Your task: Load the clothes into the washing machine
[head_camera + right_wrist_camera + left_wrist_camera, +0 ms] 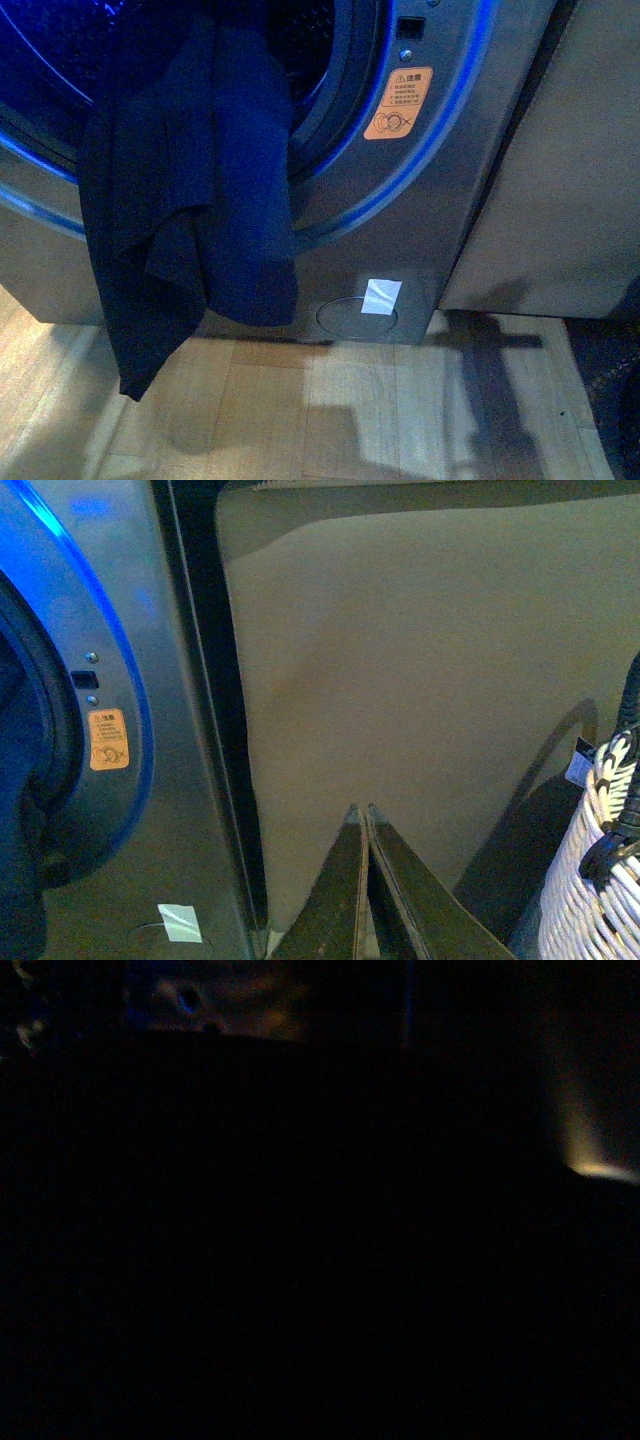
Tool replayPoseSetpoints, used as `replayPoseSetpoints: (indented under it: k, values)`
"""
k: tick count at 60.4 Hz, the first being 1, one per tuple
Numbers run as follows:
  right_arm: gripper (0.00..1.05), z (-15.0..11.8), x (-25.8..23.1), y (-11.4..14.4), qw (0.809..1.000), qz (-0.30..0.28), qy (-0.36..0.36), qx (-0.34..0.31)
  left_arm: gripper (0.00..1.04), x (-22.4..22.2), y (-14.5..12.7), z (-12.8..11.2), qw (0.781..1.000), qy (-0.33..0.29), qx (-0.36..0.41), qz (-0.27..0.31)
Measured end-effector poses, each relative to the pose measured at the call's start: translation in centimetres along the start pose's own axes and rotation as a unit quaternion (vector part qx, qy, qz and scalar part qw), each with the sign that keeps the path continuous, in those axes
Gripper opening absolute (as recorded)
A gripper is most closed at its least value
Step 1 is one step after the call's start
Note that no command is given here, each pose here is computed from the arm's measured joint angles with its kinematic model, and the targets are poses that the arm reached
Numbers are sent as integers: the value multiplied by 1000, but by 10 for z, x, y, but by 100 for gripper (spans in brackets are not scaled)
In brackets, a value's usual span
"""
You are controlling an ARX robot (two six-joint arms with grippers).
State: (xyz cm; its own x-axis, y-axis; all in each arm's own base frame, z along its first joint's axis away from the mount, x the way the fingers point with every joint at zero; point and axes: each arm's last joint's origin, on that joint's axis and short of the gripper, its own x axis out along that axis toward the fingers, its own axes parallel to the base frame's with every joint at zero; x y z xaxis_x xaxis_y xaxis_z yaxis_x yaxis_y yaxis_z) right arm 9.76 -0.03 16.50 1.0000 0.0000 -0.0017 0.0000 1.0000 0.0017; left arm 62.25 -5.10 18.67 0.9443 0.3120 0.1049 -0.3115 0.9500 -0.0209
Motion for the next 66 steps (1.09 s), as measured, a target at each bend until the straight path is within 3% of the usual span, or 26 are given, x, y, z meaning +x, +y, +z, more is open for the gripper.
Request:
replayPoseSetpoints:
  k: [4, 7, 13, 31, 39, 66]
  values:
    - [2, 0, 0, 0, 1000, 0, 0, 0, 6, 0, 0, 4, 1000, -4, -7, -11]
    - [2, 0, 0, 0, 1000, 0, 0, 0, 13, -1, -1, 7, 999, 7, -6, -44]
    - [2, 0, 0, 0, 1000, 0, 0, 0, 29, -8, -2, 4, 995, 38, -6, -92]
    - [2, 0, 0, 0, 1000, 0, 0, 0, 77, -55, 7, -38, 979, 144, 21, -143]
    - [2, 0, 0, 0, 1000, 0, 0, 0, 98, -78, 16, -46, 972, 170, 23, -163]
    - [2, 0, 0, 0, 1000, 0, 0, 0, 98, -177, 60, -10, 957, 176, 10, -232]
